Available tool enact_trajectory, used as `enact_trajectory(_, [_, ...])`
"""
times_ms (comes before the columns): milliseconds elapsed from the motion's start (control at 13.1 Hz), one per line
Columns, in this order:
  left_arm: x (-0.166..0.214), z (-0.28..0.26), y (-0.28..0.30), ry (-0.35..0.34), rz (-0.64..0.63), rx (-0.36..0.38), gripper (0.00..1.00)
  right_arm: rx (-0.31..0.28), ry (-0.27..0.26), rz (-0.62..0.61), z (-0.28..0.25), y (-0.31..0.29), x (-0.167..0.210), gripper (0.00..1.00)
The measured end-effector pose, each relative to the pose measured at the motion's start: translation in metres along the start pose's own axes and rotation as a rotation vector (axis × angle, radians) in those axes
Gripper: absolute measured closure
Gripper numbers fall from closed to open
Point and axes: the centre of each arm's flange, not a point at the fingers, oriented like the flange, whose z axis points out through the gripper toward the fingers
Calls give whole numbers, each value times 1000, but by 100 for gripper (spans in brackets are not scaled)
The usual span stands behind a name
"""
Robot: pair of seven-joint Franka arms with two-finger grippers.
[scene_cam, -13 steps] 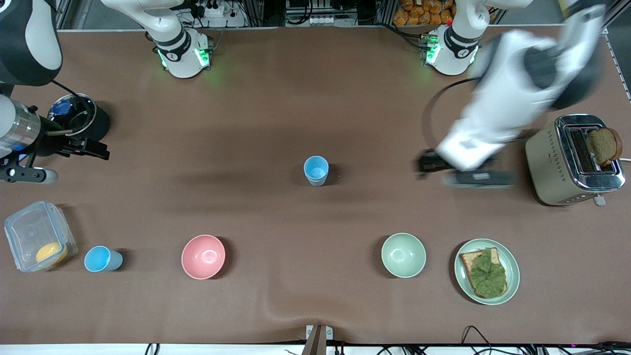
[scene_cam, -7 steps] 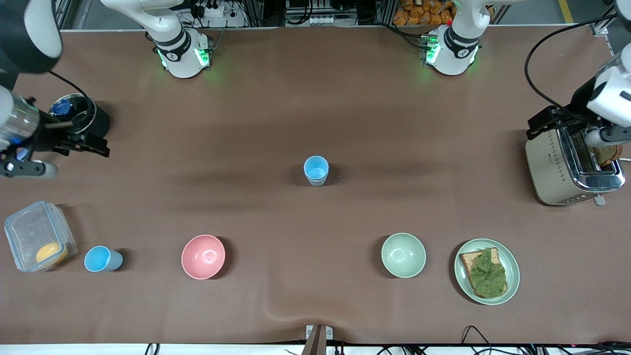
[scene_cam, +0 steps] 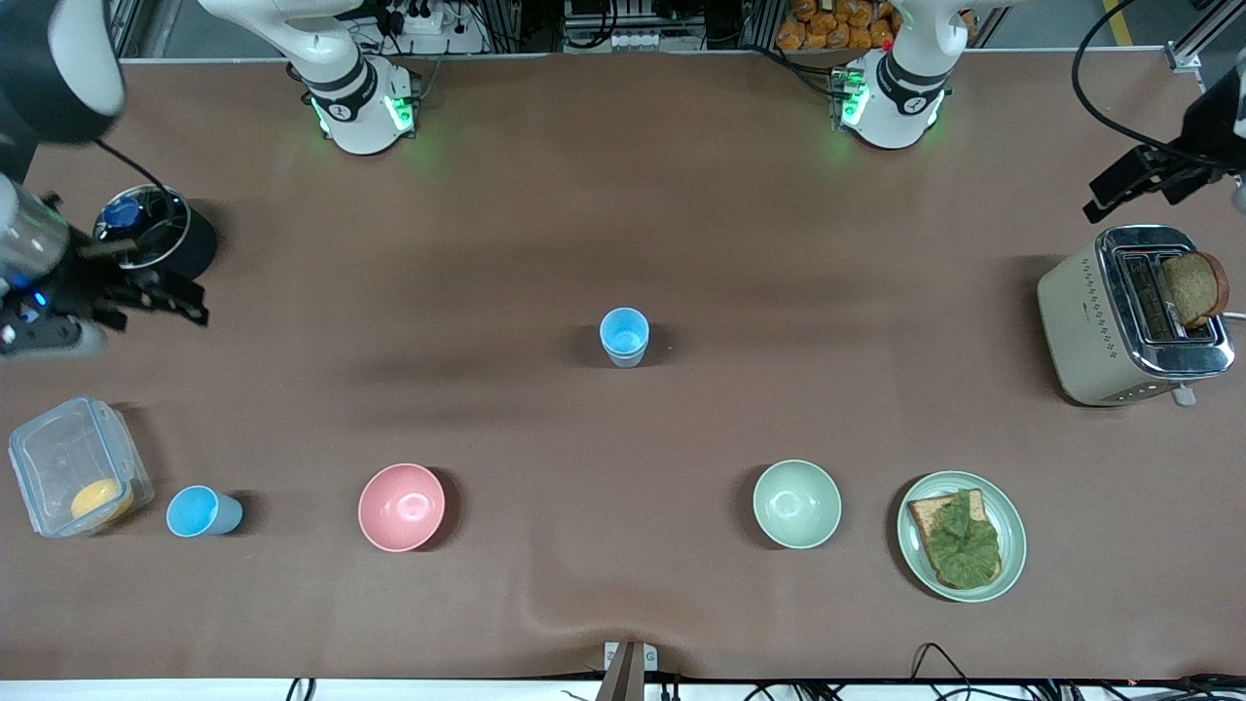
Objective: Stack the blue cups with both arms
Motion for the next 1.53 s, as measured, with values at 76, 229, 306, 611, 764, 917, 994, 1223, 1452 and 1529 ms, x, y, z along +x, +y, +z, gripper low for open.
enact_trajectory(76, [4, 6, 1, -6, -6, 1, 0, -1, 10, 1, 1, 0, 4, 0])
enact_trajectory(229, [17, 15, 4, -9, -7, 1, 0, -2, 23, 7, -5, 0, 5, 0])
enact_trajectory(306, [23, 15, 5, -2, -7, -2, 0, -2, 25, 20, -7, 0, 5, 0])
enact_trajectory(611, [33, -3, 13, 36, 4, -12, 0, 0, -124, 63, 2, 0, -11, 0])
enact_trajectory(764, [36, -3, 14, 36, 4, -13, 0, -1, -224, 88, -4, 1, -26, 0])
enact_trajectory(917, [38, 0, 14, 32, 4, -12, 0, -4, -251, 115, -20, 1, -33, 0])
enact_trajectory(994, [39, 1, 14, 30, 4, -12, 0, -5, -253, 121, -26, 1, -35, 0])
enact_trajectory(1223, [39, 1, 15, 31, 5, -12, 0, -4, -261, 149, -28, 15, -37, 0])
enact_trajectory(1452, [39, 0, 16, 32, 8, -12, 0, -2, -250, 177, -33, 31, -38, 0])
enact_trajectory(1529, [39, 0, 17, 32, 11, -12, 0, -1, -245, 188, -35, 36, -38, 0])
